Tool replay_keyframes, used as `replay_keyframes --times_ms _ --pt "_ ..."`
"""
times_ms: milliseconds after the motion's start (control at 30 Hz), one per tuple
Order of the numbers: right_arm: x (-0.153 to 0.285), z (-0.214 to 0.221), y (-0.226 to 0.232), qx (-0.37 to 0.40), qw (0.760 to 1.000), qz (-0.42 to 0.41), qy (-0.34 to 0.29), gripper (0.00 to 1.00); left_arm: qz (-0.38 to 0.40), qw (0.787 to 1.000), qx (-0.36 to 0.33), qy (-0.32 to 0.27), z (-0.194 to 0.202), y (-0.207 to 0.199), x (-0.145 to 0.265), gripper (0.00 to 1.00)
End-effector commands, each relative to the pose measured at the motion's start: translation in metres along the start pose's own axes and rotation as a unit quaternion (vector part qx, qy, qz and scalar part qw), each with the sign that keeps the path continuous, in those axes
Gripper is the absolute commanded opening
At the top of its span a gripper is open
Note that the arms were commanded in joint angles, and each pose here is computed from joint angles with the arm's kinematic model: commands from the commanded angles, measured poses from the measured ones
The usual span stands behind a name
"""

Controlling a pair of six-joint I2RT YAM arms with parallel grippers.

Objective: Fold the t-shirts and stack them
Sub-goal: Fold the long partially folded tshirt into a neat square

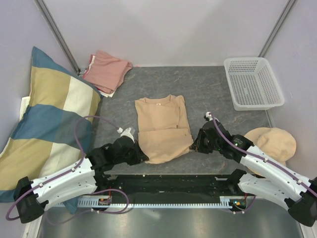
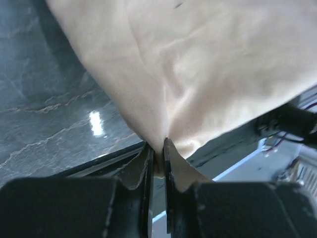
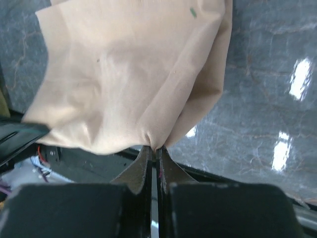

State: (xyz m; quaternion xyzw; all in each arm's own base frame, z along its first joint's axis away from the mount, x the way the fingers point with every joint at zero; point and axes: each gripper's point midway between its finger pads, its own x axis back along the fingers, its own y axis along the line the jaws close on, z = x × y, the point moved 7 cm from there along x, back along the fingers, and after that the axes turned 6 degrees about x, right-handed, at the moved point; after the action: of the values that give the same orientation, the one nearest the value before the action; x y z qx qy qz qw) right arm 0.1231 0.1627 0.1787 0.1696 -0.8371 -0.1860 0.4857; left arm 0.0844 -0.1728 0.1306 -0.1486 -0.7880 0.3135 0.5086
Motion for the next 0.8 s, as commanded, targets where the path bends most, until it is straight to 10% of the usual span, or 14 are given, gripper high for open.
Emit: replay_keyframes --times_ms 0,767 --pt "-0.014 -0.029 0.01 0.017 0.998 0.024 -0.058 0.0 0.002 0.997 -0.019 -0.081 -0.034 -0.038 0.018 0.05" --pt "-0.095 -0.204 0.057 0.053 0.982 0.022 -0.177 0.0 -0.015 0.969 -0.081 -0.233 -0.206 -0.085 -0.011 0.05"
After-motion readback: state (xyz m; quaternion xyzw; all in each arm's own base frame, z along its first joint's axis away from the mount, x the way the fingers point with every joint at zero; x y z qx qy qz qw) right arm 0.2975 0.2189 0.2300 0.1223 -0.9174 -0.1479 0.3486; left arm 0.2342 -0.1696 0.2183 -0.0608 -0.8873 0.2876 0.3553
